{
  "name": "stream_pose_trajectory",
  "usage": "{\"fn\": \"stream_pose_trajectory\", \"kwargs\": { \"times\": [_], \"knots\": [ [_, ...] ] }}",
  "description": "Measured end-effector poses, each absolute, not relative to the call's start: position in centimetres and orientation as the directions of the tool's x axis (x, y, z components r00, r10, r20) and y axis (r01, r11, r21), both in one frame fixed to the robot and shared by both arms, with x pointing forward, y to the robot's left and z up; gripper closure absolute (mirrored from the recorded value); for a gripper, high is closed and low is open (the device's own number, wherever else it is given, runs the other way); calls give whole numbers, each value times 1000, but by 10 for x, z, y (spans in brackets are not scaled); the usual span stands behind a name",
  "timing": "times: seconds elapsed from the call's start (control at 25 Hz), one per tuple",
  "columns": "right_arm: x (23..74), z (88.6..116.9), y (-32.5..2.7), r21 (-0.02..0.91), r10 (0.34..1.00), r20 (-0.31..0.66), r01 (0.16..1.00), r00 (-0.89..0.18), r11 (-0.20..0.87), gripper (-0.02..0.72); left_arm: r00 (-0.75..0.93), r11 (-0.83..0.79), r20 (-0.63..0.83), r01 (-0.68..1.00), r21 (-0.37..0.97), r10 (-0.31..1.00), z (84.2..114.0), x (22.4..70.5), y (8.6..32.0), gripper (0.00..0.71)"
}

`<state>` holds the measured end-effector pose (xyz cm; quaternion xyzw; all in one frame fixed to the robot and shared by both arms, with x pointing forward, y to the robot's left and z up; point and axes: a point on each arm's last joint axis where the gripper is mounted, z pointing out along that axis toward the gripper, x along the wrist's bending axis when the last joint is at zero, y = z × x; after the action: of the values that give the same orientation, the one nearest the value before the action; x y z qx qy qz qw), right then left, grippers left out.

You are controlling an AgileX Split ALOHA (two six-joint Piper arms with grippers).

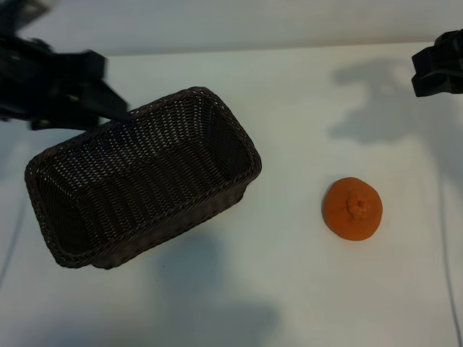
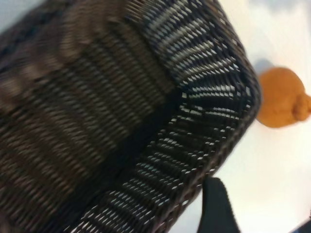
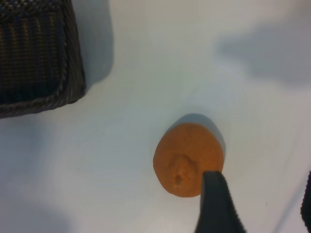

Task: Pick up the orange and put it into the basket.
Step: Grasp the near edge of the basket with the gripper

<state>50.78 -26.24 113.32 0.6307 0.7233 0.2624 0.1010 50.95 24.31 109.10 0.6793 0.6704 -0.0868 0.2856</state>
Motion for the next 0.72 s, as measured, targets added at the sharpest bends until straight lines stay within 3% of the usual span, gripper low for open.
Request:
{"fn": "stream_pose_trajectory", "kwargs": {
  "times": [0.36,0.72],
  "knots": [
    [508,1133,-262,507,965,185,859,-184,67,281,-196,262,-252,929,263,948,1120,463,309,221],
    [508,1133,-262,507,965,185,859,-184,67,281,-294,325,-151,909,263,944,1116,457,322,221]
  ]
}}
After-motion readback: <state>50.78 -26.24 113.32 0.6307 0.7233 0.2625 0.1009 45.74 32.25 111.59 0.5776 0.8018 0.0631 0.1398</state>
